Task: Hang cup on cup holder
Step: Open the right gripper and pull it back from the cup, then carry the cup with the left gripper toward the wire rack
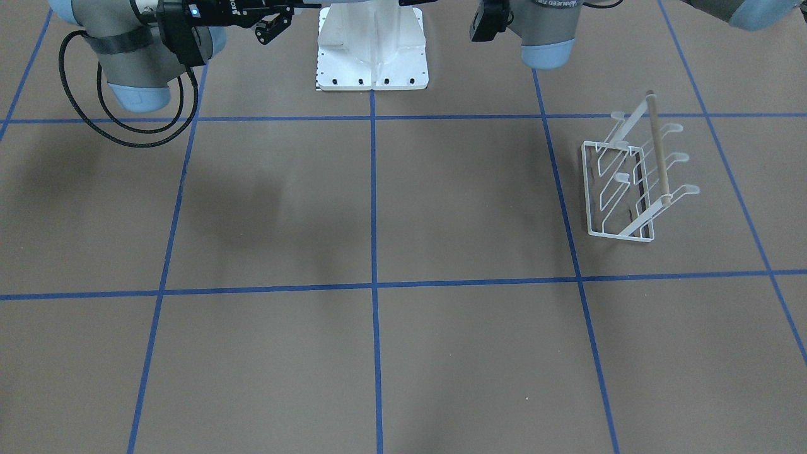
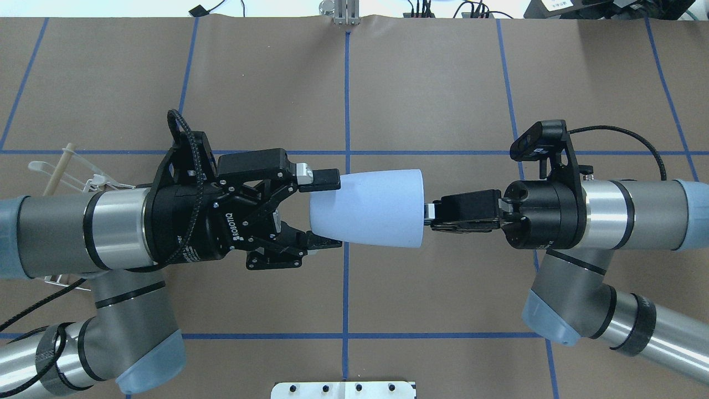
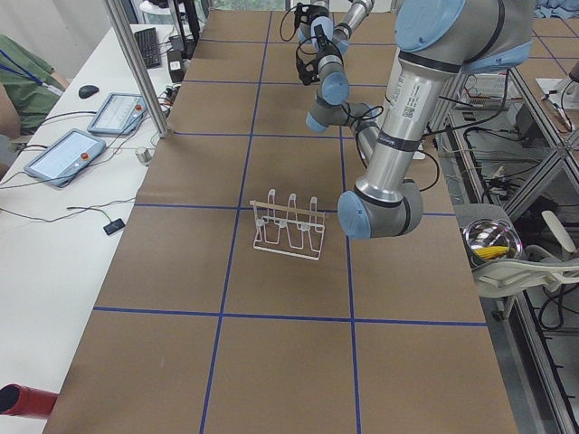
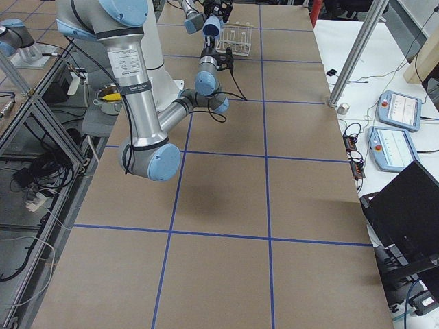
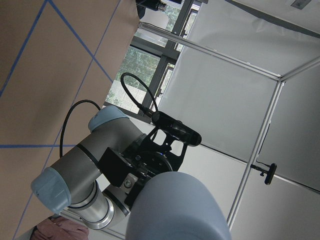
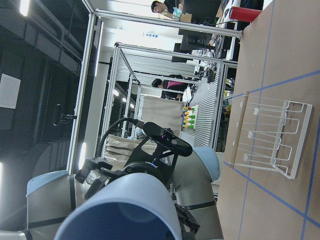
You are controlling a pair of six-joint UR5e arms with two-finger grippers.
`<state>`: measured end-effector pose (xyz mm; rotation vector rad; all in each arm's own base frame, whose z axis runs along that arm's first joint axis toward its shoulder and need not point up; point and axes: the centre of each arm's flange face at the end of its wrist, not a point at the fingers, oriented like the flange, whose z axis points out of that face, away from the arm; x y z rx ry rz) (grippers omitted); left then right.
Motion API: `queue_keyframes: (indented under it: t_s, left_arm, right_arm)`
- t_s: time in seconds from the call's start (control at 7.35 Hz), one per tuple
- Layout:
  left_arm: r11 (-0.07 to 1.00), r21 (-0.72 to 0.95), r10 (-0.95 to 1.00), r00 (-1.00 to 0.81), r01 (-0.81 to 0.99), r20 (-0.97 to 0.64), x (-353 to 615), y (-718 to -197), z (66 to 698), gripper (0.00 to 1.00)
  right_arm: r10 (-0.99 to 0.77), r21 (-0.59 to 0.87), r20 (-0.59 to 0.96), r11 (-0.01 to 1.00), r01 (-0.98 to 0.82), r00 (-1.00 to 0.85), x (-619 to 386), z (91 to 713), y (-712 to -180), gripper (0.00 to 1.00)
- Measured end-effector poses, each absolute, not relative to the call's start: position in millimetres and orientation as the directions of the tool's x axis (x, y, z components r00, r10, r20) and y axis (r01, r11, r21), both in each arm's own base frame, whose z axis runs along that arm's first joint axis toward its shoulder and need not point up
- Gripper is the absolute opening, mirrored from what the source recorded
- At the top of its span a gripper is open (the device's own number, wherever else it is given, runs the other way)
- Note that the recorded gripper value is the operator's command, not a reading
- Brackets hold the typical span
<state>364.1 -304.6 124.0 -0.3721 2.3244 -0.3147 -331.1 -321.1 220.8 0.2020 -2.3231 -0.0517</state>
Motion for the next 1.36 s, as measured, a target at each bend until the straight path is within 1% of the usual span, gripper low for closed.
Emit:
queue_keyframes:
  t_s: [0.14,0.68,0.95,1.22,1.36]
  left_arm:
    - [0.927,-0.333,-0.358,-0.677,-0.174,-0.643,363.3,-304.1,124.8,0.00]
    - [0.928,-0.328,-0.358,-0.676,-0.179,-0.644,358.7,-300.7,126.5,0.00]
    - [0.930,-0.323,-0.353,-0.679,-0.177,-0.644,349.8,-299.9,126.8,0.00]
    - [0.935,-0.334,-0.323,-0.678,-0.121,-0.660,336.7,-316.5,132.3,0.00]
    - [0.935,-0.347,-0.309,-0.654,-0.074,-0.691,327.4,-333.3,133.5,0.00]
  right_arm:
    - [-0.157,0.098,0.718,0.987,-0.125,-0.678,-331.6,221.0,-320.4,0.99]
    - [-0.132,0.083,0.716,0.991,-0.104,-0.685,-329.8,223.0,-315.9,1.00]
    - [-0.133,0.066,0.739,0.990,-0.125,-0.660,-320.2,239.2,-322.4,1.00]
    - [-0.160,0.032,0.802,0.974,-0.226,-0.575,-280.1,273.5,-354.9,1.00]
    - [-0.164,0.015,0.855,0.956,-0.292,-0.491,-251.2,290.6,-381.6,1.00]
